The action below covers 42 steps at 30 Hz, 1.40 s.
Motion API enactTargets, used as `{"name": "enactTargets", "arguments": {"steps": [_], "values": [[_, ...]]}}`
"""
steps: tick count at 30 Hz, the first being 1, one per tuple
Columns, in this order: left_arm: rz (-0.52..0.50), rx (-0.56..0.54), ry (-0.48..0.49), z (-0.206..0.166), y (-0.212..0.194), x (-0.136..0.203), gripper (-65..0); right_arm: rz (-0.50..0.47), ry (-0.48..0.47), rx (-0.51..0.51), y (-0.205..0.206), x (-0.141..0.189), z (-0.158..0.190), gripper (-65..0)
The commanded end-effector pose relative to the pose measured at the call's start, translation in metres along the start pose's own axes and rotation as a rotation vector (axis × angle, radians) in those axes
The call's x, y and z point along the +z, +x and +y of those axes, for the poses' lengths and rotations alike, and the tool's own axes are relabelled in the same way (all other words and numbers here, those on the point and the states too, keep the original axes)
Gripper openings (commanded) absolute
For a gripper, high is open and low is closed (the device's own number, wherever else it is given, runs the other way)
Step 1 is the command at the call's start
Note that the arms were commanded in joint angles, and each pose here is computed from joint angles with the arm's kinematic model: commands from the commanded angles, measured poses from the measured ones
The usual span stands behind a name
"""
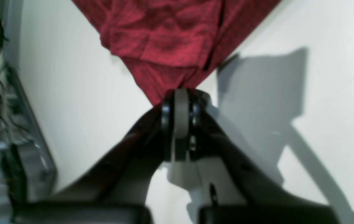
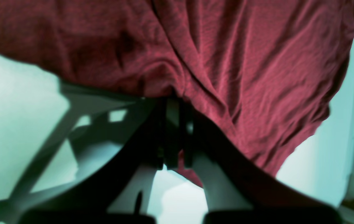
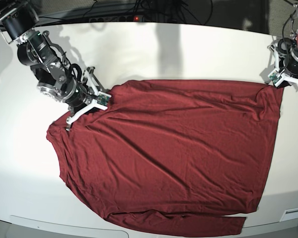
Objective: Fold the T-shirt properly
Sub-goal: 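Lift the held shoulder edge and drag it across the table, then lower the shoulder edge onto the table, stretching the shirt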
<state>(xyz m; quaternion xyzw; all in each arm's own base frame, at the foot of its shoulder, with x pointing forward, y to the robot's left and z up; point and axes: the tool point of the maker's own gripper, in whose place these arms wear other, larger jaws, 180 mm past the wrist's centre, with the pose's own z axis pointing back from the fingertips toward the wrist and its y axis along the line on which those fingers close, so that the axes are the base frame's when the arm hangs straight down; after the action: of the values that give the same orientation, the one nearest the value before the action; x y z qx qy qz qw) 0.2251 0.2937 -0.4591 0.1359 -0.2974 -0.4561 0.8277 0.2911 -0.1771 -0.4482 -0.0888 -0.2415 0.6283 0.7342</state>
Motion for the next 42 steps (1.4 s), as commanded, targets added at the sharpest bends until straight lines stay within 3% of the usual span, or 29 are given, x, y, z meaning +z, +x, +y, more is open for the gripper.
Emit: {"name": "enactTargets", "arguments": {"steps": [1, 5, 10, 22, 33, 42], "values": [[0.069, -0.003, -0.057, -0.010, -0.016, 0.003, -65.0, -0.002, -0.020, -0.014, -0.004, 0.006, -0.013, -65.0], [0.041, 0.086, -0.046, 0.001, -0.006, 0.008, -65.0, -0.031, -0.074, -0.117, -0.004, 0.020, -0.038, -65.0], [-0.070, 0.170, 0.009, 0.043, 0.022, 0.024, -65.0, -0.116, -0.159, -0.248, 0.009, 0.047, -0.076, -65.0], [-0.192, 0.269, 0.175, 0.101, 0.059, 0.032, -65.0, -0.142, -0.204, -0.265, 0.020, 0.050, -0.099, -65.0], [-0.228, 0.417, 0.313, 0.136, 0.069, 0.013, -65.0, -0.155, -0.211, -0.380, 0.023, 0.026, -0.132, -65.0], [-0.255, 0.500, 0.368, 0.172, 0.072, 0.006, -65.0, -0.142, -0.204, -0.475, 0.007, 0.017, -0.156, -65.0]]}}
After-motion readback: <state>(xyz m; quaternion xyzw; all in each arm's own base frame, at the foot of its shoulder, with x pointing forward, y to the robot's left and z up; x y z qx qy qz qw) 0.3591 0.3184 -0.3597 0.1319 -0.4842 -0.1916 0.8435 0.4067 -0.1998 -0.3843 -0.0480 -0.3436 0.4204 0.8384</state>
